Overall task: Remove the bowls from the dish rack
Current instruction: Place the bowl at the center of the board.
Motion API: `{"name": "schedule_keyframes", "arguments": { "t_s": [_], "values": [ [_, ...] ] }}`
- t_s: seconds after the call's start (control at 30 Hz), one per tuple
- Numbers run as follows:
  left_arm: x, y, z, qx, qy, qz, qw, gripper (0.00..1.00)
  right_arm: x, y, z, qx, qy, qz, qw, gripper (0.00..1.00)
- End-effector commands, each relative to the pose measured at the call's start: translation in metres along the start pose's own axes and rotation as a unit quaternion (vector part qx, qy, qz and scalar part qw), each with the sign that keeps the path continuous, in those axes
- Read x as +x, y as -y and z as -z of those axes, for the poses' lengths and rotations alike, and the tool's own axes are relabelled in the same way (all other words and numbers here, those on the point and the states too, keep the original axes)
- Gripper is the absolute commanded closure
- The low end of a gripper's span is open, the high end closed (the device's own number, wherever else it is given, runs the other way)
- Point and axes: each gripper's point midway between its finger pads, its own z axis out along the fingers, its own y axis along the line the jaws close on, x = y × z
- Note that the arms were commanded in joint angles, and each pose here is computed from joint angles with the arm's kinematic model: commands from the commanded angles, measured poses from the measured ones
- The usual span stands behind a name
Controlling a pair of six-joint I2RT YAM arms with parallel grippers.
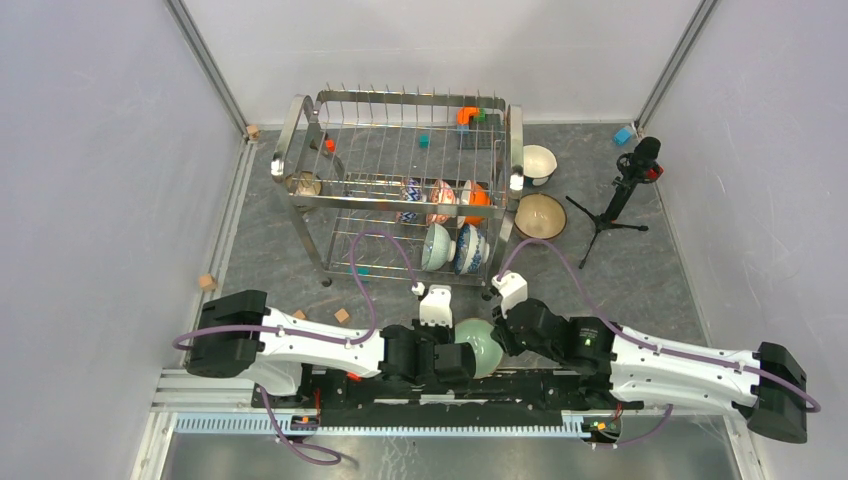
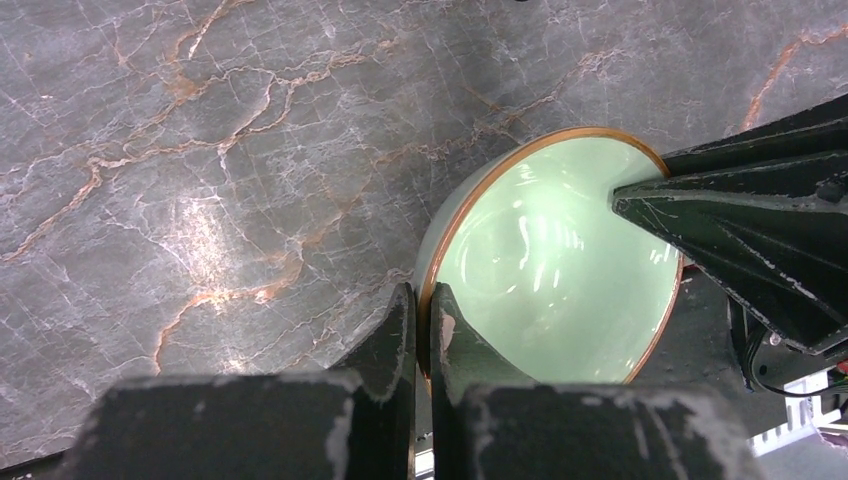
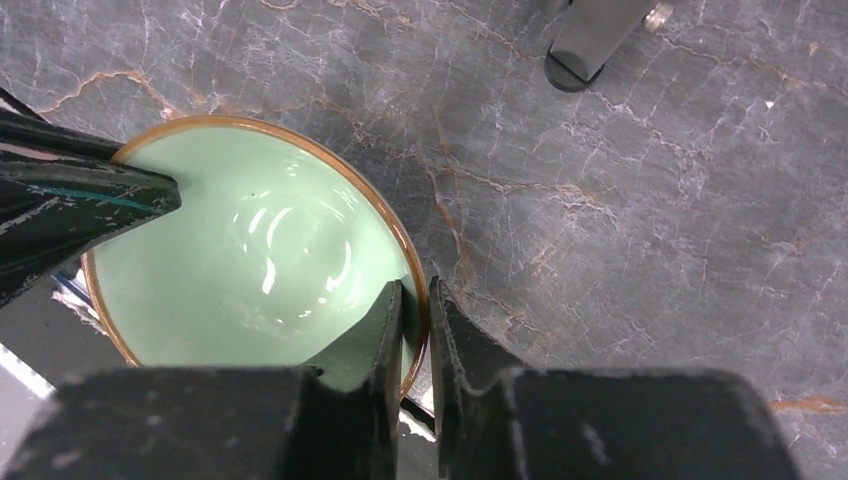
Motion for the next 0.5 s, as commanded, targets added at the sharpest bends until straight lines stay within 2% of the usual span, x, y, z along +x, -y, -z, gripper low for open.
{"name": "schedule_keyframes", "arguments": {
  "t_s": [0.0, 0.03, 0.07, 0.13, 0.2, 0.3, 0.43, 0.47],
  "values": [
    [-0.013, 0.013, 0.002, 0.009, 0.019, 0.019, 1.000, 0.98, 0.006, 0.006, -0.003, 0.009, -0.001, 0.006, 1.000, 0.91],
    [-0.014, 0.013, 0.002, 0.010, 0.019, 0.019, 1.000, 0.98, 0.006, 0.007, -0.003, 0.011, 0.000, 0.006, 1.000, 0.98],
    [-0.013, 0.014, 0.003, 0.012, 0.019, 0.018, 1.000, 0.97, 0.006, 0.008, -0.002, 0.014, 0.001, 0.005, 1.000, 1.00],
    [-0.014, 0.014, 0.003, 0.020, 0.021, 0.019, 0.999, 0.82, 0.005, 0.015, 0.000, 0.030, 0.004, 0.011, 0.999, 1.00],
    [-0.018, 0.014, 0.006, 0.029, 0.026, 0.021, 0.999, 0.60, -0.003, 0.021, 0.005, 0.051, 0.008, 0.019, 0.999, 1.00],
    [-0.021, 0.011, 0.010, 0.037, 0.029, 0.022, 0.999, 0.41, -0.015, 0.032, 0.016, 0.083, 0.018, 0.026, 0.996, 1.00],
    [-0.022, 0.004, 0.013, 0.041, 0.031, 0.024, 0.998, 0.10, -0.021, 0.051, 0.025, 0.132, 0.016, 0.038, 0.990, 1.00],
    [-0.022, 0.003, 0.014, 0.042, 0.031, 0.022, 0.998, 0.06, -0.022, 0.054, 0.026, 0.140, 0.014, 0.037, 0.989, 1.00]
  ]
}}
